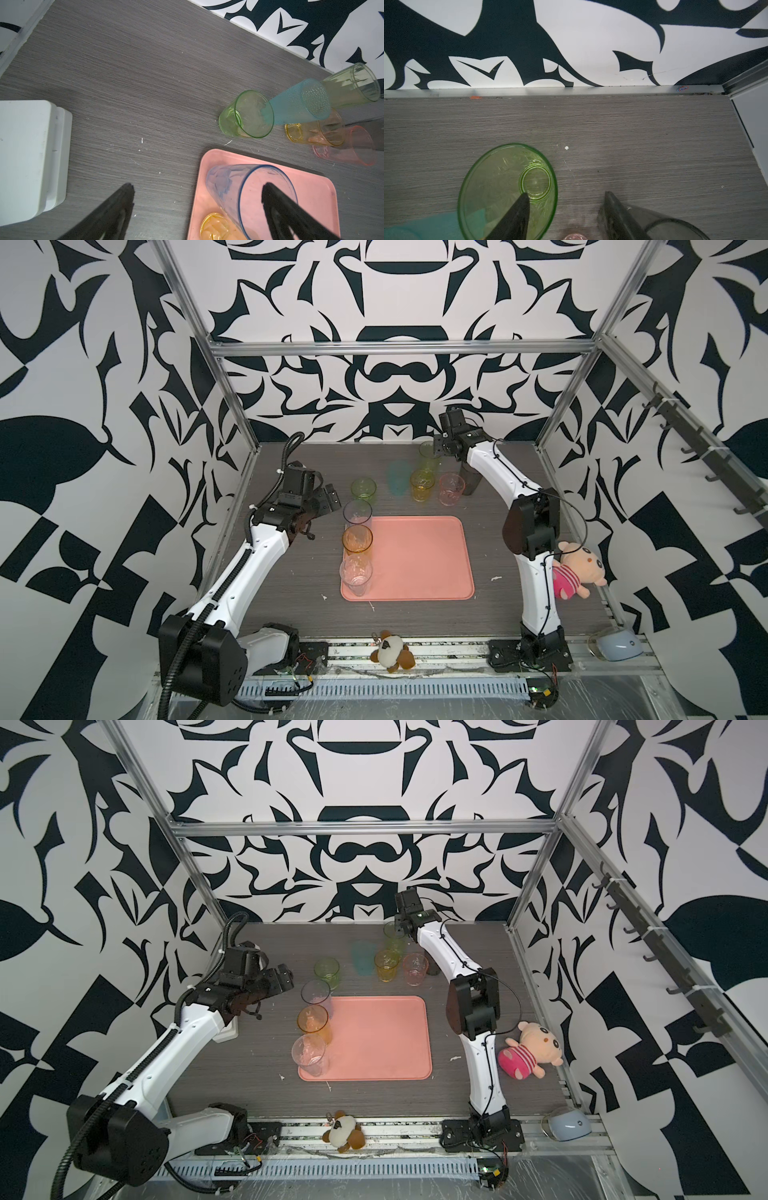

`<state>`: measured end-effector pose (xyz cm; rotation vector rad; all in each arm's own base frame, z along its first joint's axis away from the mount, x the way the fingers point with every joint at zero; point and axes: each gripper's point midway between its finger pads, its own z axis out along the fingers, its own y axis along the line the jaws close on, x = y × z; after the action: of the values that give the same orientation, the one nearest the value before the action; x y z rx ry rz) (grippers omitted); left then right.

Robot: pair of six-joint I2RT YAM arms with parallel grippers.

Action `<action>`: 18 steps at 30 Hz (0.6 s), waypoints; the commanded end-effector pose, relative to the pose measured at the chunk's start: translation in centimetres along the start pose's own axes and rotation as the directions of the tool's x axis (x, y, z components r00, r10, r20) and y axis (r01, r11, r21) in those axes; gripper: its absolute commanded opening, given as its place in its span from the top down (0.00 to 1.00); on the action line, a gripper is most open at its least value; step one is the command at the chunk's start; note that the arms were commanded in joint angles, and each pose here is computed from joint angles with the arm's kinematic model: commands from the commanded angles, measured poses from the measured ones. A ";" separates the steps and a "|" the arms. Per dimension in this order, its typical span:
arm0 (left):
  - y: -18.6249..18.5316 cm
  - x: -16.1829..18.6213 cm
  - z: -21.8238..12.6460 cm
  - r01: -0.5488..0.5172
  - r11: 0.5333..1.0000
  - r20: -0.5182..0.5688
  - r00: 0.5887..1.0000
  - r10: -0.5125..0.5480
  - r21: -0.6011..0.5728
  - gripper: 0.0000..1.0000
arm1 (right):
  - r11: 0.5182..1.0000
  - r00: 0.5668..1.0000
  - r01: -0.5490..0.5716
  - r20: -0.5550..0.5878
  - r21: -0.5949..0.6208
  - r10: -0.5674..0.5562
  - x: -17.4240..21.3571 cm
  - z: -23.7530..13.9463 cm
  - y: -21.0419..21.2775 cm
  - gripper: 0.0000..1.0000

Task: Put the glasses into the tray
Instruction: 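Move the right gripper over the tall green glass farthest from the robot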

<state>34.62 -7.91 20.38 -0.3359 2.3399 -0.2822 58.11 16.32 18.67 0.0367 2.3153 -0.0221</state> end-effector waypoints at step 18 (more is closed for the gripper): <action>-1.2 -1.3 -0.1 0.015 0.999 0.013 1.000 -0.016 0.041 0.00 | 0.998 0.999 -0.052 0.010 -0.046 0.052 -1.1 0.4 0.6 0.51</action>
<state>34.80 -8.24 20.29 -0.3322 2.3476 -0.2996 58.61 16.93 17.15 0.0462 2.3451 0.0256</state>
